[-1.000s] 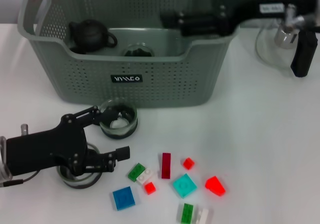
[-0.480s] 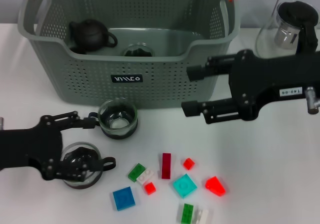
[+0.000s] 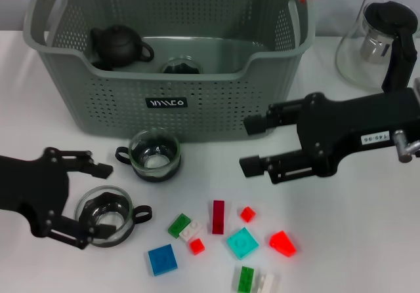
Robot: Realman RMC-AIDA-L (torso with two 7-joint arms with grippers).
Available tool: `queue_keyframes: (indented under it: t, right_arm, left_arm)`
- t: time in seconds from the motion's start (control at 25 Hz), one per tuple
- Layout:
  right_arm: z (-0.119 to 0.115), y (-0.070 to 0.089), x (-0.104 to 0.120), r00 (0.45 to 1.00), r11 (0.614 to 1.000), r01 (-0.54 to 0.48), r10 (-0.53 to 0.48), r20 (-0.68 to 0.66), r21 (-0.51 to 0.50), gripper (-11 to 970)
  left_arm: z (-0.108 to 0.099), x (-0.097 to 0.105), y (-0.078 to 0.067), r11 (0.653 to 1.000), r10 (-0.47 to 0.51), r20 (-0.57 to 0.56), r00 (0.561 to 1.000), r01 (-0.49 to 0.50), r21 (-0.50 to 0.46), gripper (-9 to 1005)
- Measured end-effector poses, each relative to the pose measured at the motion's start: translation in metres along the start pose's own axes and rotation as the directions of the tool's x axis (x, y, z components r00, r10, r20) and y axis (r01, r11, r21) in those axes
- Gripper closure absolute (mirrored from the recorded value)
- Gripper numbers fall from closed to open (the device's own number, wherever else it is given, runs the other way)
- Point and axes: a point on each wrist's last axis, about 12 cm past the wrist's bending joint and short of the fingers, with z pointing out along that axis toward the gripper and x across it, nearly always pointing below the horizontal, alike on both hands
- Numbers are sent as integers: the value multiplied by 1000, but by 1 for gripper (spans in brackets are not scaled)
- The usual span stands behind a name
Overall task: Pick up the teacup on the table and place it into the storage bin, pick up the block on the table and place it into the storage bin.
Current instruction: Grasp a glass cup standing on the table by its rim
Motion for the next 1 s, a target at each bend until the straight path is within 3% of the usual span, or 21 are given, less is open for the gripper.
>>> queue_keyframes:
  t: [0.28, 0.6, 1.0]
  right_arm:
    - [2, -12, 11, 987, 1000, -22, 24, -156, 16, 188]
    - [-3, -19, 16, 984, 998, -29, 37, -176, 47, 183]
    - [-3, -19, 17, 983, 999, -19, 24, -180, 30, 39]
  left_arm:
    - [20, -22, 4, 997, -20, -69, 997, 26, 79, 134]
    - [34, -31, 5, 988, -72, -152, 986, 92, 127, 136]
    - [52, -29, 4, 981, -91, -288, 953, 136, 137, 137]
